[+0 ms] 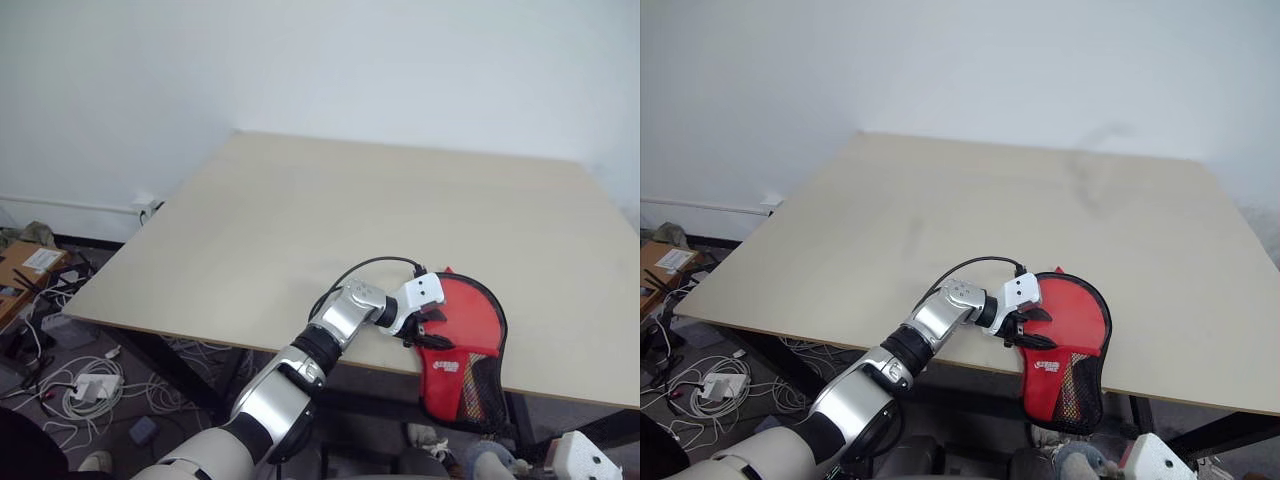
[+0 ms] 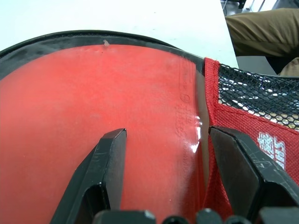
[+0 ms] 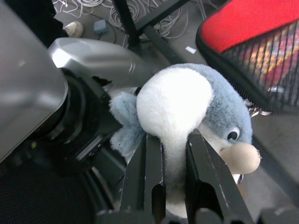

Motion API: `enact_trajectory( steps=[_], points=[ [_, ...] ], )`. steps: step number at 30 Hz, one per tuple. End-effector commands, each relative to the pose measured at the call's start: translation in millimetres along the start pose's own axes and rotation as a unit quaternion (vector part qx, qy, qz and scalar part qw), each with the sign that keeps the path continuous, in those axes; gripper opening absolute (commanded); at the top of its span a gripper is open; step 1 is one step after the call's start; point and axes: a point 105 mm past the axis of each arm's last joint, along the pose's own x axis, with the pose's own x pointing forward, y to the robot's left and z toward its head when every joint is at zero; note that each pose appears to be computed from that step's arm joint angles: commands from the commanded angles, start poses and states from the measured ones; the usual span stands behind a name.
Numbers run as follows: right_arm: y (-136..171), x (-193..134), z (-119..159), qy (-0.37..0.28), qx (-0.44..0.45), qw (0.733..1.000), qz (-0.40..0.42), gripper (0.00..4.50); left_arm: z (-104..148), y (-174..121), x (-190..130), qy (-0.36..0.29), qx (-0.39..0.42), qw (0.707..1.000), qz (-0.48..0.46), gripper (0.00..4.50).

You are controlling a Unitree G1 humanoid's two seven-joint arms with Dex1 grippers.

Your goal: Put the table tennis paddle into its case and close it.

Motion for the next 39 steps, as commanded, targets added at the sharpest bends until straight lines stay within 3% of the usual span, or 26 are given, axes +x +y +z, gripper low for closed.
enact_trajectory(
  steps=[1, 2, 3, 14, 19, 24, 28, 31, 35, 39],
  points=[
    [-5, 3, 4, 0.003, 0.022, 1.0, -0.014, 0.09, -32, -10, 8, 0.06, -0.031, 0.997, -0.022, 2.94],
    [-5, 2, 6, -0.003, 0.03, 0.999, -0.012, 0.09, -32, -10, 7, 0.06, -0.031, 0.998, -0.02, 2.94],
    [-6, 1, 8, -0.007, 0.029, 0.999, -0.012, 0.83, -32, -9, 7, 0.06, -0.031, 0.998, -0.019, 2.94],
    [-26, -15, 34, -0.054, 0.003, 0.997, -0.049, 4.46, -24, -1, 5, 0.034, -0.039, 0.999, 0.0, 2.94],
    [-54, -30, 61, -0.137, 0.002, 0.982, -0.132, 4.46, -14, 4, 1, 0.0, -0.04, 0.999, 0.006, 2.94],
    [-99, -42, 107, -0.275, 0.014, 0.932, -0.235, 4.46, 7, 17, -16, -0.049, -0.046, 0.998, 0.012, 2.94],
    [-111, -43, 140, -0.372, 0.021, 0.891, -0.261, 4.46, 24, 33, -44, -0.085, -0.052, 0.995, 0.015, 2.94],
    [-105, -23, 157, -0.403, 0.018, 0.888, -0.221, 4.46, 28, 49, -81, -0.096, -0.05, 0.994, 0.03, 2.94],
    [-107, 2, 170, -0.409, 0.021, 0.891, -0.198, 4.46, 22, 66, -124, -0.088, -0.059, 0.992, 0.068, 2.94],
    [-110, 25, 188, -0.418, 0.009, 0.893, -0.164, 4.46, -15, 80, -172, -0.05, -0.088, 0.983, 0.152, 2.94]
  ],
)
